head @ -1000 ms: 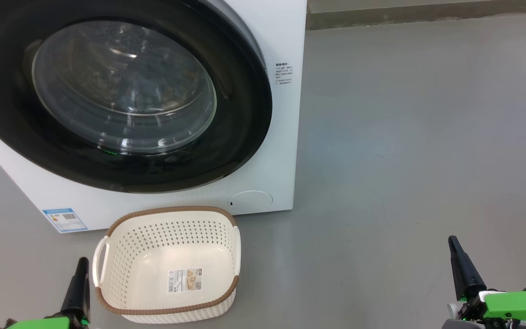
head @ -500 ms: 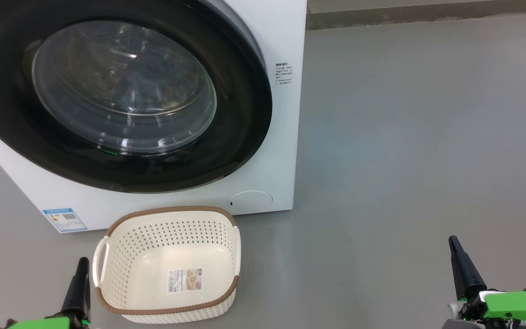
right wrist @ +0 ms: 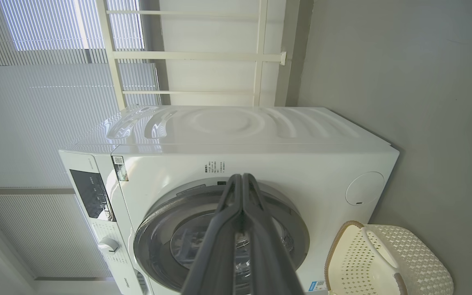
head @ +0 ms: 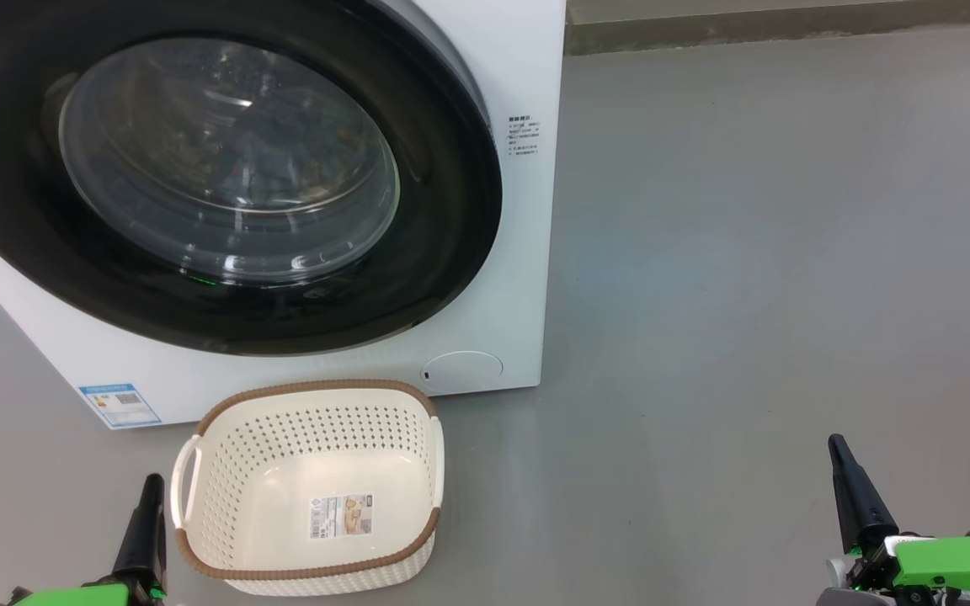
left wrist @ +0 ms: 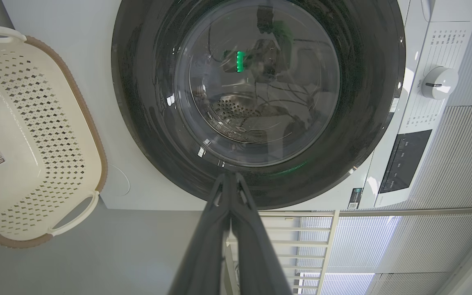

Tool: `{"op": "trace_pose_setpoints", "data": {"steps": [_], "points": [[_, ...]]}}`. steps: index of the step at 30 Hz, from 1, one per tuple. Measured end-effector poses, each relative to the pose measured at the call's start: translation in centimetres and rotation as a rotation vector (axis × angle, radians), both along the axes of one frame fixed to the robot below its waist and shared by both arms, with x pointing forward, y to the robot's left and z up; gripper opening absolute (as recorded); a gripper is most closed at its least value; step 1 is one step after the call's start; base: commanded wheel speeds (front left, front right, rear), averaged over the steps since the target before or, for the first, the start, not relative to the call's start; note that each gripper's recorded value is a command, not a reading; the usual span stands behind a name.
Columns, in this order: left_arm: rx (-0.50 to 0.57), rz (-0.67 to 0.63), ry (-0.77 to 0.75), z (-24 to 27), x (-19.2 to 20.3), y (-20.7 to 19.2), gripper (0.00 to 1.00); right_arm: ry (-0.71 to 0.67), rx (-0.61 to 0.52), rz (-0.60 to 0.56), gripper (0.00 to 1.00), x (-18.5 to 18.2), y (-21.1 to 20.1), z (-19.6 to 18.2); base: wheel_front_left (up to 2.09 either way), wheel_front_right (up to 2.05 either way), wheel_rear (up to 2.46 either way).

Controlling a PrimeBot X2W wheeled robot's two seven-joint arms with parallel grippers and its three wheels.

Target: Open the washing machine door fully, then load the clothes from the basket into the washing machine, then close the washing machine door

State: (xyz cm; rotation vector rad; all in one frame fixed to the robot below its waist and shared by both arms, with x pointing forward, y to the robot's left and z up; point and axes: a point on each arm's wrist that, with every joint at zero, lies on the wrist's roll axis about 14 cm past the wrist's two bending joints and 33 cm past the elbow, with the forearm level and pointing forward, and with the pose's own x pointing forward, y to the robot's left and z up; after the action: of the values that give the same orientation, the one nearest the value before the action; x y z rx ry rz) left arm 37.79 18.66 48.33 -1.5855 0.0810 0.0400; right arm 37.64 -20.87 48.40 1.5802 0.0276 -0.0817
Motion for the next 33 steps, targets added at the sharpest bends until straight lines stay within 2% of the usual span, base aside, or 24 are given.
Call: {"op": "trace_pose_setpoints", "data": {"steps": [33], "points": [[0.000,0.002,0.000,0.01,0.01,0.07,0.00,0.000,0.001,0.000,0.00,0.00,-0.02,0.00,0.00,0.00,0.00]]}}
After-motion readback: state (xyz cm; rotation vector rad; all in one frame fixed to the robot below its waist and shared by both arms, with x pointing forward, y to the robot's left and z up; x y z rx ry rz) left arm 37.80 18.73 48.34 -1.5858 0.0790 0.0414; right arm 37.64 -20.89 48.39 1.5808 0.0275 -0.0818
